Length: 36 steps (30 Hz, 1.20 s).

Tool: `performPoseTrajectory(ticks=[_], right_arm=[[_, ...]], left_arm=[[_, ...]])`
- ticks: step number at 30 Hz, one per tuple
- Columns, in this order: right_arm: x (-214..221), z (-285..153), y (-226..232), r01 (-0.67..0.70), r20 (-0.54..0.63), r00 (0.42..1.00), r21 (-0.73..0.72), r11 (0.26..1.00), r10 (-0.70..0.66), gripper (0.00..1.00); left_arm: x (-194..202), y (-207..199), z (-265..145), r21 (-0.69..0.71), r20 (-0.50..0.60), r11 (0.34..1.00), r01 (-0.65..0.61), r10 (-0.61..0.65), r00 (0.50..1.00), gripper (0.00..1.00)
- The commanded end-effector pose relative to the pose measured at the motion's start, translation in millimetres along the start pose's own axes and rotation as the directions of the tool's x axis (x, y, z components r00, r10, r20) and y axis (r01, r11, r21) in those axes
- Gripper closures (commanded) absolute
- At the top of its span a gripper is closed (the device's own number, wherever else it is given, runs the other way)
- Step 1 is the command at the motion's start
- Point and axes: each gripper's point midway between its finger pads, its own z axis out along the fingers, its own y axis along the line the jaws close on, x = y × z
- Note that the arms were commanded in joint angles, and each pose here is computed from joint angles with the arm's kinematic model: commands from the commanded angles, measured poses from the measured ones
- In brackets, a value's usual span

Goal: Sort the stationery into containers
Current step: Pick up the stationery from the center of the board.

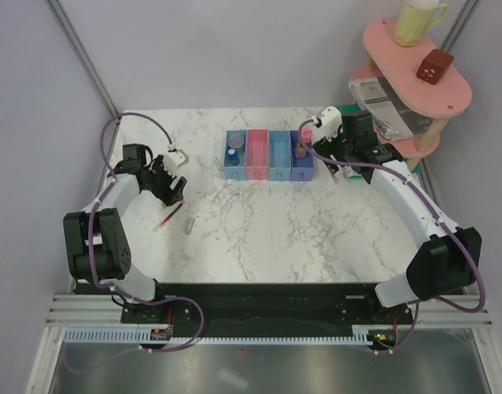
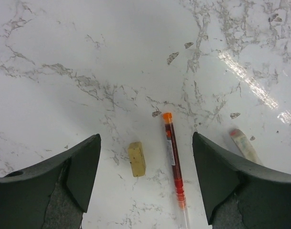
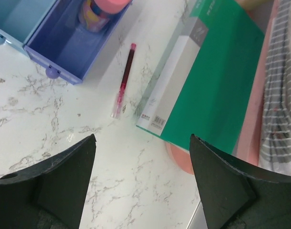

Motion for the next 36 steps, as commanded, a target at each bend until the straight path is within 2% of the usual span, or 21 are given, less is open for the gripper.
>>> performPoseTrajectory(ticks=[1, 9, 13, 16, 27, 34, 36], right_arm=[[8, 5, -1, -0.043, 0.024, 0.999, -0.017, 0.999, 0.043, 0.14], [21, 24, -8, -0.094, 0.020, 0.995, -0.006, 0.996, 0.094, 0.17], [29, 35, -12, -0.128, 0.001, 0.992, -0.004, 0.992, 0.128, 0.18], [31, 37, -13, -0.139, 0.003, 0.990, -0.005, 0.990, 0.139, 0.18], [48, 49, -18, -0.167, -0.018, 0.986, 0.007, 0.986, 0.167, 0.18], [64, 59, -16, -0.187, -0.039, 0.982, 0.007, 0.982, 0.187, 0.19], [65, 60, -16, -0.191, -0.040, 0.981, 0.006, 0.982, 0.191, 0.19]], left_arm=[[8, 15, 3, -0.042, 0.009, 0.998, -0.039, 0.039, 0.999, 0.16], [28, 28, 10, -0.073, -0.009, 0.997, -0.010, 0.009, 1.000, 0.23], [37, 32, 12, -0.084, -0.024, 0.996, -0.006, 0.004, 1.000, 0.36], [42, 33, 13, -0.085, -0.033, 0.996, -0.008, 0.005, 0.999, 0.41], [52, 31, 11, -0.080, -0.062, 0.997, -0.020, 0.015, 0.998, 0.45], [57, 27, 12, -0.059, -0.076, 0.998, -0.014, 0.009, 0.997, 0.58], [59, 24, 12, -0.048, -0.082, 0.999, -0.010, 0.006, 0.997, 0.59]])
